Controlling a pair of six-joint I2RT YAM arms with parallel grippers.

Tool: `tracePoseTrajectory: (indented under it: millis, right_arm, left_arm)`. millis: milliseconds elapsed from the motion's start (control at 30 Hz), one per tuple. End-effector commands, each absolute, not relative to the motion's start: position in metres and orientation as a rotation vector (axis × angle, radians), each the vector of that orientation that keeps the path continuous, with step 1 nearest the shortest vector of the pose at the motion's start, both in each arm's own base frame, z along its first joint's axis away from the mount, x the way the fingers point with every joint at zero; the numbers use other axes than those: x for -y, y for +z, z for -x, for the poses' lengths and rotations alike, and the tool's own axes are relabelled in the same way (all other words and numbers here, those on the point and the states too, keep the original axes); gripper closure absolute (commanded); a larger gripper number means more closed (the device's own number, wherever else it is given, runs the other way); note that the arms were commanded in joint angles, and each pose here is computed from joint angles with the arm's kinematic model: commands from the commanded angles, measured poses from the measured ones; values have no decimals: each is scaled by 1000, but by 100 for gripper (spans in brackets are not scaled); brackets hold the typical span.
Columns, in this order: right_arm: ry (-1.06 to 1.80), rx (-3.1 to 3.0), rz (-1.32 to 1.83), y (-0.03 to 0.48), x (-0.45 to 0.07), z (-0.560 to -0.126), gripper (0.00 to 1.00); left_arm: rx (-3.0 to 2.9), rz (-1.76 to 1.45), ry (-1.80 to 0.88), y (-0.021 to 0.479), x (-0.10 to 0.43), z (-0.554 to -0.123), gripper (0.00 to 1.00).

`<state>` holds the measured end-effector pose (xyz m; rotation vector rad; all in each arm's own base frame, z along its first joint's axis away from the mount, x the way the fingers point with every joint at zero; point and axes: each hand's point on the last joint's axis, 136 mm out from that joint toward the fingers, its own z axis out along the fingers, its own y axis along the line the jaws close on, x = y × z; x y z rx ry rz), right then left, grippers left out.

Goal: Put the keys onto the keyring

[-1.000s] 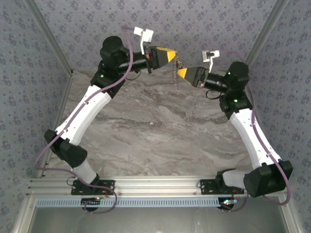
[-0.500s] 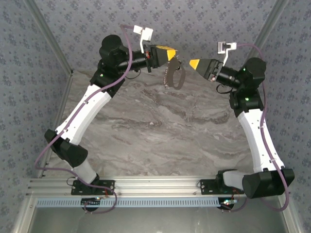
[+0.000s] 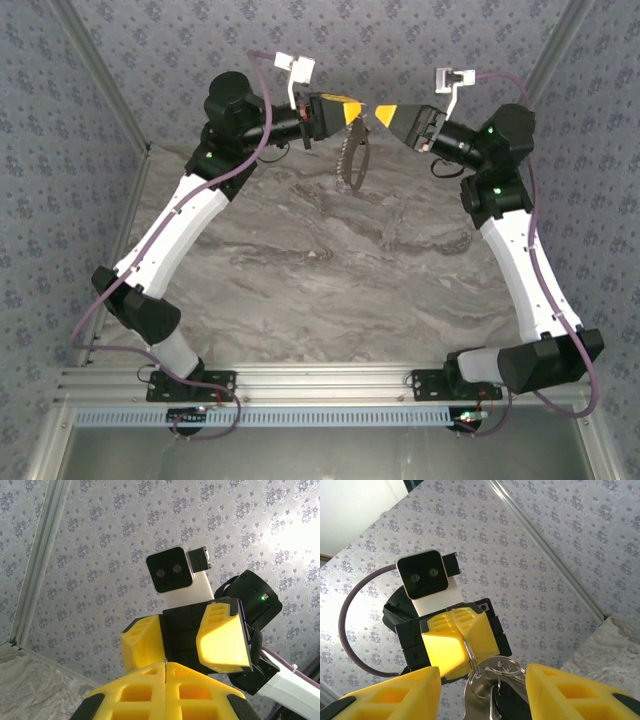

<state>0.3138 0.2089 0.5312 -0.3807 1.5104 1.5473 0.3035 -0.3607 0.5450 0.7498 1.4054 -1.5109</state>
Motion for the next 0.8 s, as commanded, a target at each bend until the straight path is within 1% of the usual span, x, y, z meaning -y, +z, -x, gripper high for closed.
tracePoseTrajectory:
  millis: [0,133,233,300,367,467,667,700,767]
  right_arm:
    - [1535,-1445,428,550,-215,-307,50]
    - [1543,-1451,441,548,-222,-309,52]
    - [1546,-1454,443,548,-224,-311,58]
    - [1549,-1456,447,547,-225,-312,69]
    - [1551,-1461,449,546,-226,-313,83]
    - [1554,-1469,453,544,-226,-313,99]
    - [1532,-1503,468,539,-222,-314,100]
    - [1512,-1524,472,536,-221,-314,100]
    - [1457,-1574,488,529,-218,-313,100]
  left_arm:
    - [-1314,-787,-1516,569,354,-291,100]
    - [-1313,-787,-1514,569,354,-291,100]
    - [-1314,-788,-1514,569,354,-291,100]
    - [-1316,-790,-1512,568,354,-291,100]
    - [-1315,-791,-1511,568,354,-291,100]
    - [-1319,-794,-1514,567,355,-292,100]
    - [-1341,-829,-1525,563,359,-291,99]
    - [-1354,-835,-1517,562,358,-292,90]
    - [-1371,-845,-1492,559,357,-293,75]
